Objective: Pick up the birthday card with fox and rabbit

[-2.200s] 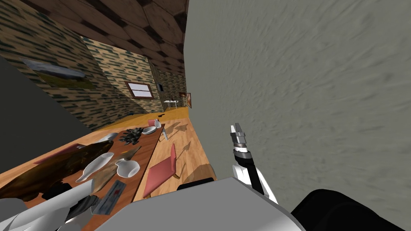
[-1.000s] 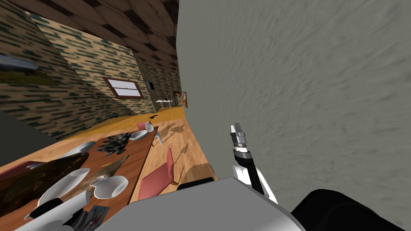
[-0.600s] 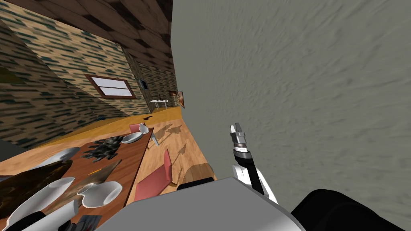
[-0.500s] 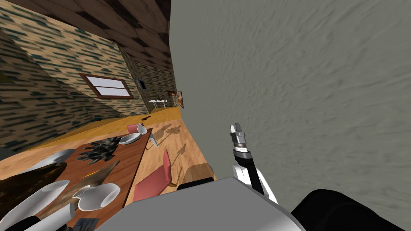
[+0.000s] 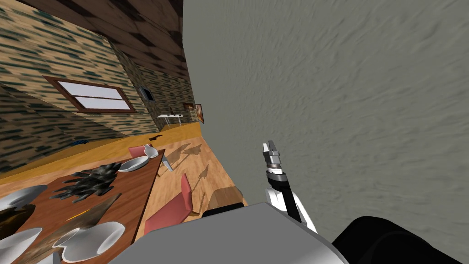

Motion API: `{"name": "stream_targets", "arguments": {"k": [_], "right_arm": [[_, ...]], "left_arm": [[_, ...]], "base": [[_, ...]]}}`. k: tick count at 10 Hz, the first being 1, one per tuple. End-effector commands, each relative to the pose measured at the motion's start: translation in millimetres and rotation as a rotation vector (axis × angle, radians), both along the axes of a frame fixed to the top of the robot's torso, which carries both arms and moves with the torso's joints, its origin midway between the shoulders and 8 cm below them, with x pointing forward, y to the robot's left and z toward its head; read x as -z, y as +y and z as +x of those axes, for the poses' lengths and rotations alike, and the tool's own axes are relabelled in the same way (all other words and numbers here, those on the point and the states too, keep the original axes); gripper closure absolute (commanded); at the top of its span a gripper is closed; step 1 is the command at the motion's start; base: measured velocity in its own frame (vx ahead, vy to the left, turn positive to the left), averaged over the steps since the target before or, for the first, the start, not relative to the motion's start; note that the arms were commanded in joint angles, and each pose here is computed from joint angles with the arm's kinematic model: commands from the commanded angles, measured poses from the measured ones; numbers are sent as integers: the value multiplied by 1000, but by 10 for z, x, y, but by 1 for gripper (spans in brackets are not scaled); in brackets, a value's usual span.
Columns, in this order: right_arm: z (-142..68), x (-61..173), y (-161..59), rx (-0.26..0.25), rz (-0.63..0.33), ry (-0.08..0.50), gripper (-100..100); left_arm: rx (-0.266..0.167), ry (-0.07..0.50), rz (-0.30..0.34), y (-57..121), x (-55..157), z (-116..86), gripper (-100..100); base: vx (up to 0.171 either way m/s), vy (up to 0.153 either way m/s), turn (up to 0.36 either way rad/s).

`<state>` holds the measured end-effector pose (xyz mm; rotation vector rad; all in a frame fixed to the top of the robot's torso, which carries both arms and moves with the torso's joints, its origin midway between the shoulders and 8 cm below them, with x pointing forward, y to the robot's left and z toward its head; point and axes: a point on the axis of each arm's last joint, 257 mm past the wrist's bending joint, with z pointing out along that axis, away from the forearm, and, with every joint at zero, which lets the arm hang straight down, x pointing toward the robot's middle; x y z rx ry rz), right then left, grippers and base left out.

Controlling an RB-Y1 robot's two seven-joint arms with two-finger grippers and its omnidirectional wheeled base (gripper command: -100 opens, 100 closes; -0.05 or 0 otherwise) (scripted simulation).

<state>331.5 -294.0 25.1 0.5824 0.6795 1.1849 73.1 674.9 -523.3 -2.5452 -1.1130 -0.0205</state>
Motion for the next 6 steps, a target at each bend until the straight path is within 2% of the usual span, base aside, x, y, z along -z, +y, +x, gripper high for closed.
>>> {"name": "stream_targets", "arguments": {"k": [1, 2, 3, 6], "right_arm": [[0, 0, 0, 0, 0, 0, 0], [0, 0, 0, 0, 0, 0, 0], [0, 0, 0, 0, 0, 0, 0], [0, 0, 0, 0, 0, 0, 0]], "left_arm": [[-29, -2, 4, 33, 12, -130, -100], [-16, 0, 0, 23, 11, -68, -100], [-18, -2, 2, 30, 12, -72, 100], [-17, 1, 8, 58, -8, -87, 100]], "base": [[-21, 2, -155], [-11, 5, -38], [-4, 4, 21], [0, 0, 0]]}}
